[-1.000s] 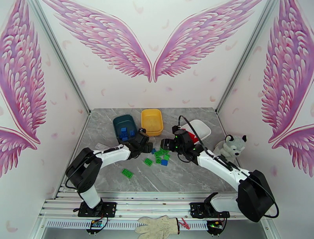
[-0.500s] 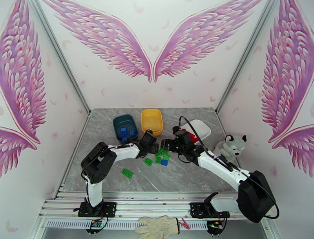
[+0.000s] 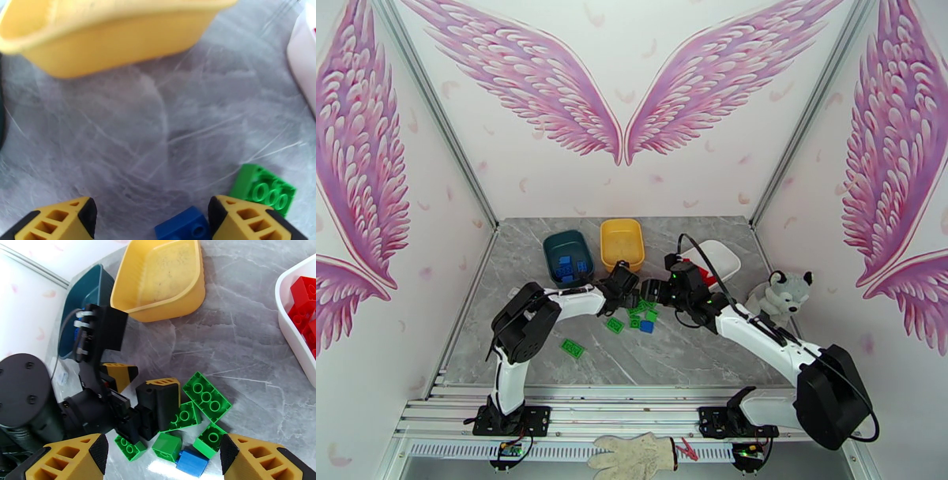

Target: Sort the legos into containers by color

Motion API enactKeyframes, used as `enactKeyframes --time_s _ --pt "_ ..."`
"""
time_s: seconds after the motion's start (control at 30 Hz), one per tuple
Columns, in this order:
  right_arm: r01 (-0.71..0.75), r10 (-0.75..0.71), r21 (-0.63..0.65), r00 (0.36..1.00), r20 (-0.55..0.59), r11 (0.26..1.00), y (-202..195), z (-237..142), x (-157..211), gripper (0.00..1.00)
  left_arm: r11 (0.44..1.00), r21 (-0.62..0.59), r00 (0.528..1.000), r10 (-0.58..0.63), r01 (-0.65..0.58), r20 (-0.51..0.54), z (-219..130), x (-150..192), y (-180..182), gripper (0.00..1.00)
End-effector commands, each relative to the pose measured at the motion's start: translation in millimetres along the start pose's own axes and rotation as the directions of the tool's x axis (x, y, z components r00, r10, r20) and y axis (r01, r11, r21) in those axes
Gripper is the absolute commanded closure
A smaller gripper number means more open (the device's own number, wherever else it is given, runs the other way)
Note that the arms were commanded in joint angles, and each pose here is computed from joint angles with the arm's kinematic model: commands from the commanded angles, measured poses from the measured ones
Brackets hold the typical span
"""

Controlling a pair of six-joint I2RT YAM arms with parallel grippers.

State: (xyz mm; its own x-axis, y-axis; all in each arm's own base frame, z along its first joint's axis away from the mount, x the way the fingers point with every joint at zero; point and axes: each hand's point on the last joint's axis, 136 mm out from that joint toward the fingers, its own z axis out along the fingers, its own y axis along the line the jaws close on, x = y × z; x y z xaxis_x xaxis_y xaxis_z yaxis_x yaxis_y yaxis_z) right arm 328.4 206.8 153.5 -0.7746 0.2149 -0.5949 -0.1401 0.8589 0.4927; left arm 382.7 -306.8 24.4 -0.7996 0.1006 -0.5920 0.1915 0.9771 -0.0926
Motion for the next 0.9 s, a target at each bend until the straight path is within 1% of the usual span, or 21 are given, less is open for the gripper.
enactKeyframes --time_s 0.0,0.13,0.4,0.57,0.7,0.87 --pt "-0.021 0.021 -0.024 1.000 0.020 1.000 2 -4 -3 0.19 0.999 -0.041 0.999 0.029 -0.031 -0.031 4 9 7 0.25" --pt "-0.023 0.024 -0.027 1.000 0.014 0.999 2 -3 -3 0.20 0.999 -0.039 0.999 0.024 -0.025 -0.026 -1 13 12 0.31" --pt "-0.026 0.026 -0.031 1.000 0.009 0.999 2 -1 -1 0.20 1.000 -0.013 1.000 0.000 0.000 -0.025 -11 25 16 0.35" --pt "-0.029 0.029 -0.037 1.000 0.004 0.999 3 0 0 0.20 1.000 -0.027 1.000 -0.007 0.007 -0.012 -18 29 25 0.41" --pt "-0.031 0.031 -0.040 1.000 -0.004 0.999 3 2 1 0.20 1.000 -0.022 1.000 -0.001 0.001 -0.002 -22 28 26 0.50" --pt "-0.034 0.033 -0.047 0.999 -0.011 0.998 3 5 3 0.20 1.000 0.010 1.000 -0.005 0.005 0.015 -30 23 21 0.63"
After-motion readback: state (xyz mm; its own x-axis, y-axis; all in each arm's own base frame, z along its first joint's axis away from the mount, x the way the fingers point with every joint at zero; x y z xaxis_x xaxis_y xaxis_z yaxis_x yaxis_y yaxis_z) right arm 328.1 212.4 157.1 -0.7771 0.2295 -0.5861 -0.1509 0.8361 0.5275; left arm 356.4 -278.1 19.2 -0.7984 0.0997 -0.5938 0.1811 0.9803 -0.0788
